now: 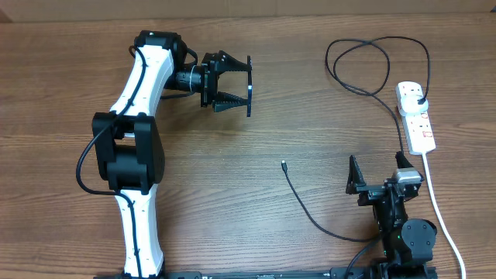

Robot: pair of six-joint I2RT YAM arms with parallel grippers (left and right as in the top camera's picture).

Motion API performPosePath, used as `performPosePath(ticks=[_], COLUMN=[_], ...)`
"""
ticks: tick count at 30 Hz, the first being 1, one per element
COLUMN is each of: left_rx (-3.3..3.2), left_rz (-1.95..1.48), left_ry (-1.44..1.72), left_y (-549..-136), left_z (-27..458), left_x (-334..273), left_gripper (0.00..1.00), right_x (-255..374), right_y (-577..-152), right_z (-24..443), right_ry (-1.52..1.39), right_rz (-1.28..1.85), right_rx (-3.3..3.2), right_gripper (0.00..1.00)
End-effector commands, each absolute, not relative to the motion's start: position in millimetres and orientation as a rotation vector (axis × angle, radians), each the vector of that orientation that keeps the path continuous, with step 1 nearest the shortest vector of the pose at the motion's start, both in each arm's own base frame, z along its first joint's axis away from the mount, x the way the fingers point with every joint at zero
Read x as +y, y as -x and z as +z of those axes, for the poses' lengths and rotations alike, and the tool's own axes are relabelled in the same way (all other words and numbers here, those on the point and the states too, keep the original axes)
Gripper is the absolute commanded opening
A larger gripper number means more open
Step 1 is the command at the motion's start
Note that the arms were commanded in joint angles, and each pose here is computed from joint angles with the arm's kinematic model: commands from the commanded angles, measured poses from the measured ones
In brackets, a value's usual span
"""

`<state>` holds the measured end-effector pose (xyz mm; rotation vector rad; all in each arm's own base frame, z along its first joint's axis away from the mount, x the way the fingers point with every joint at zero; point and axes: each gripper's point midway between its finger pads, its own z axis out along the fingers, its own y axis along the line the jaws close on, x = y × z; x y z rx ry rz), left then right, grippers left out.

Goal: Plug charger to phone and switch on socket
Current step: 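Open the right gripper and reach it toward the cable plug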

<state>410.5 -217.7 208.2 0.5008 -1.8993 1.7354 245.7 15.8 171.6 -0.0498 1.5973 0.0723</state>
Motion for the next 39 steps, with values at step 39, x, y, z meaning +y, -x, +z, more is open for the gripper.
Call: performPosePath(ticks=[39], left_rx=[-1.844], left_rz=[1.801], left_ry=[-0.496], left_y=[-413.9], left_z=[225.9], left_x=[-218.0], left_gripper=[0.74], right_x=[81.1], right_y=[-213.4], right_z=[212.3], right_ry=[-0.007], right_rz=[0.678], right_rx=[2.003], right_gripper=[1.0])
